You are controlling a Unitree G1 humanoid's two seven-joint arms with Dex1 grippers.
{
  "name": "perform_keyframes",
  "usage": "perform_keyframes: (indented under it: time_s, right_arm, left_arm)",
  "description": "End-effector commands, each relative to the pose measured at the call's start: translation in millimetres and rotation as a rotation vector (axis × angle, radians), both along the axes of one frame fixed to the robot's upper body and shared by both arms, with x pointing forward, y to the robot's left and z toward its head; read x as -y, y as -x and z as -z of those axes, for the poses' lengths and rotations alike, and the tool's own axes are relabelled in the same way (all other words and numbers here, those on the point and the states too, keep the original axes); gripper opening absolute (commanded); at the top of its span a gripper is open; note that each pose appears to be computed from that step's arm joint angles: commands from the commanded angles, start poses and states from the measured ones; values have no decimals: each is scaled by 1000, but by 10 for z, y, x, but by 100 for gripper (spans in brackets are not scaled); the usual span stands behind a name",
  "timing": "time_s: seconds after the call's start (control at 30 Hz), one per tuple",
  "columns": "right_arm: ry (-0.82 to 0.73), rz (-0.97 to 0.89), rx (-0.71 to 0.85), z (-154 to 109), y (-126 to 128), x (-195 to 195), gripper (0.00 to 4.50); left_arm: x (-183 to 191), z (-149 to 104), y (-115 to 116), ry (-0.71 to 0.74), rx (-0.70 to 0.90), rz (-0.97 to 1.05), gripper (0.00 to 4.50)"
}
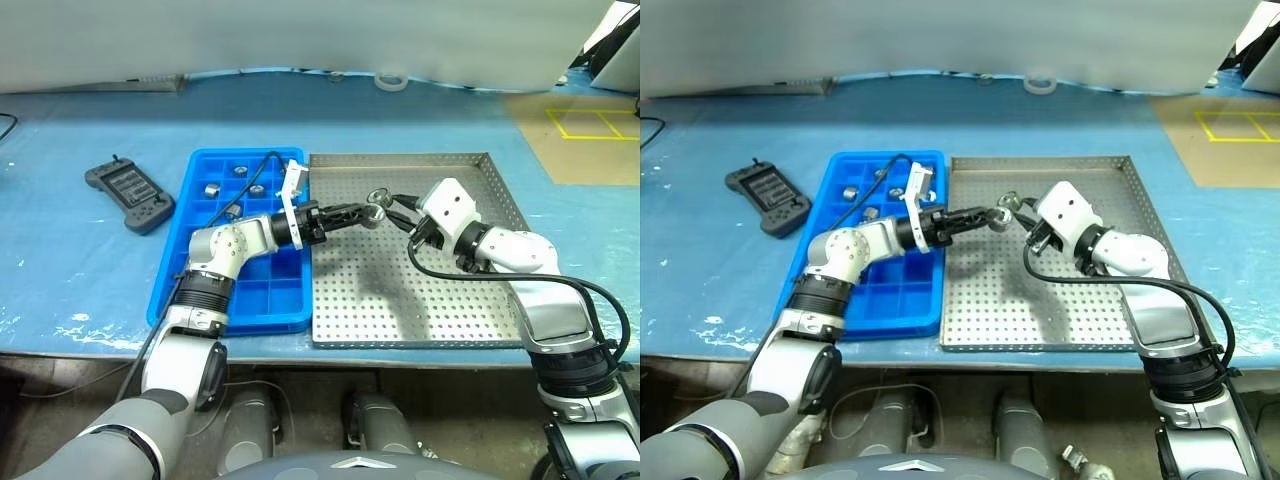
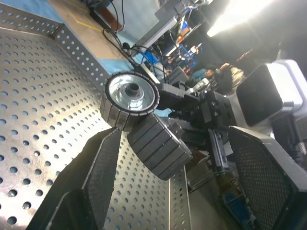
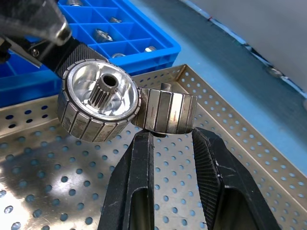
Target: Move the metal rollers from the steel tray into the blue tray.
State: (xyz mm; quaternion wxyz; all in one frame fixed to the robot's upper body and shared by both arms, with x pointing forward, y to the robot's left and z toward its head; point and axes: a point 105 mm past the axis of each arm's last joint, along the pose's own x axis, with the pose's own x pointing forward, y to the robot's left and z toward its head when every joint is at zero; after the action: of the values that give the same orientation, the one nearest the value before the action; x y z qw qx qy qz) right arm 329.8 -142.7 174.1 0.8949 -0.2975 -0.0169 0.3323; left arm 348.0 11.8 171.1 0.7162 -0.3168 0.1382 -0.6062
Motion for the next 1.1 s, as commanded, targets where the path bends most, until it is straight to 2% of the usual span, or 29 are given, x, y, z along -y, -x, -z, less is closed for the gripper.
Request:
perform_keyframes:
  time_s: [0.03,0.27,0.67,0.77,0.87,1.0,1.1]
  right_arm:
    - [12,-10,108,-239,56,-18,79]
    - [13,-23,123,-268,63,-72,79]
    - [15,-39,124,-262,61,-116,79]
    - [15,-42,124,-259,61,-123,79]
    - [16,-45,123,-257,60,-130,79]
    - [16,-51,120,-244,65,-146,79]
    - [17,-56,117,-232,77,-162,79]
  left_arm:
    - [-36,-67,-27,33,-24,-10,371]
    - [105,-66,118,56,-65,93,371]
    - [137,23,70,37,-102,65,371]
    - [141,35,68,32,-94,61,309]
    - [155,93,54,-3,-89,45,212]
    - [170,114,53,-8,-66,39,207]
    - [161,77,49,31,-74,39,152]
